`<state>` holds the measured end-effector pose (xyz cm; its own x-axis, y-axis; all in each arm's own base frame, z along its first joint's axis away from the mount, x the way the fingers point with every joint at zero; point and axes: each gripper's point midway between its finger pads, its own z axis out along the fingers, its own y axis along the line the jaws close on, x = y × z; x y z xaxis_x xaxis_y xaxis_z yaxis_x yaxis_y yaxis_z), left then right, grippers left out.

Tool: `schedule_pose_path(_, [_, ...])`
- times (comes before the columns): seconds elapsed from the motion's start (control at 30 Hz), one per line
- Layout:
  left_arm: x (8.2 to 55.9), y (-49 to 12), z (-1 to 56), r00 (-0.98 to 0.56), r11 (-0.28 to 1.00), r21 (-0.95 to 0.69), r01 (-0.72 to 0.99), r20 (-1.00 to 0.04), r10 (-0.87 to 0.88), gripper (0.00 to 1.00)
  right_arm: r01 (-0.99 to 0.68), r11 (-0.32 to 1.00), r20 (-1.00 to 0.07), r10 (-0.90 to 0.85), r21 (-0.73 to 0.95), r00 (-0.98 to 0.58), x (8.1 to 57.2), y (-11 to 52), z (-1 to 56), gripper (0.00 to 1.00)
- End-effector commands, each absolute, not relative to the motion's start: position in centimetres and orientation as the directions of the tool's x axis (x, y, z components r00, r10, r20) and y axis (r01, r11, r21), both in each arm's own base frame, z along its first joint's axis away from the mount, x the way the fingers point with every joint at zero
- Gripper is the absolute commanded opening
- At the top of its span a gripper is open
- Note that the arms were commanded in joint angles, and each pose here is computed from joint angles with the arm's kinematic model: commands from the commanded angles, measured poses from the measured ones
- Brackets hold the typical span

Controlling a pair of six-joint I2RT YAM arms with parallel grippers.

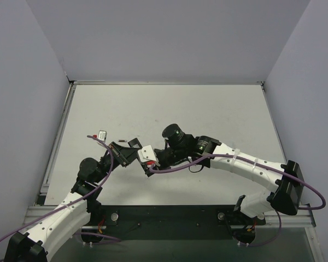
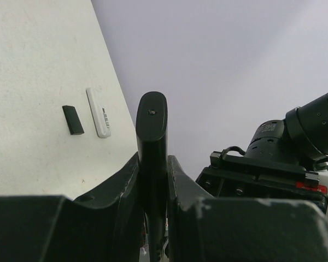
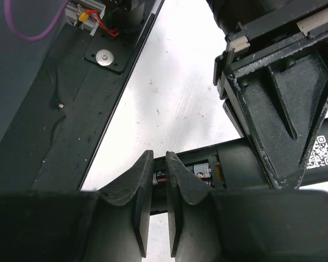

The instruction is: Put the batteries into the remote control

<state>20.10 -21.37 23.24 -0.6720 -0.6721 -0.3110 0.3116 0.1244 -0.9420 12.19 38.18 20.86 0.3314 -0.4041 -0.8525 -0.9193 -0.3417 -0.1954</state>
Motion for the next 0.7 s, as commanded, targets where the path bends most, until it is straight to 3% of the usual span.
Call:
schedule_pose_path(0.0, [19.9, -21.3, 27.0, -0.638, 0.066, -0.908, 0.414, -0.341, -0.69, 0.0, -0.874, -0.375, -0.872, -0.256, -0.308, 0.417, 10.4, 38.1, 26.4, 0.13])
schedule_pose_path(0.27, [19.8, -21.3, 27.1, -0.639, 0.065, -0.906, 0.418, -0.344, -0.688, 0.0, -0.895, -0.279, -0.862, -0.28, -0.348, 0.422, 13.0, 37.8, 26.5, 0.13])
schedule_pose_path(0.67, [19.5, -21.4, 27.8, -0.641, 0.056, -0.899, 0.435, -0.353, -0.682, 0.0, -0.909, -0.257, -0.863, -0.308, -0.329, 0.4, 14.5, 38.8, 25.1, 0.16])
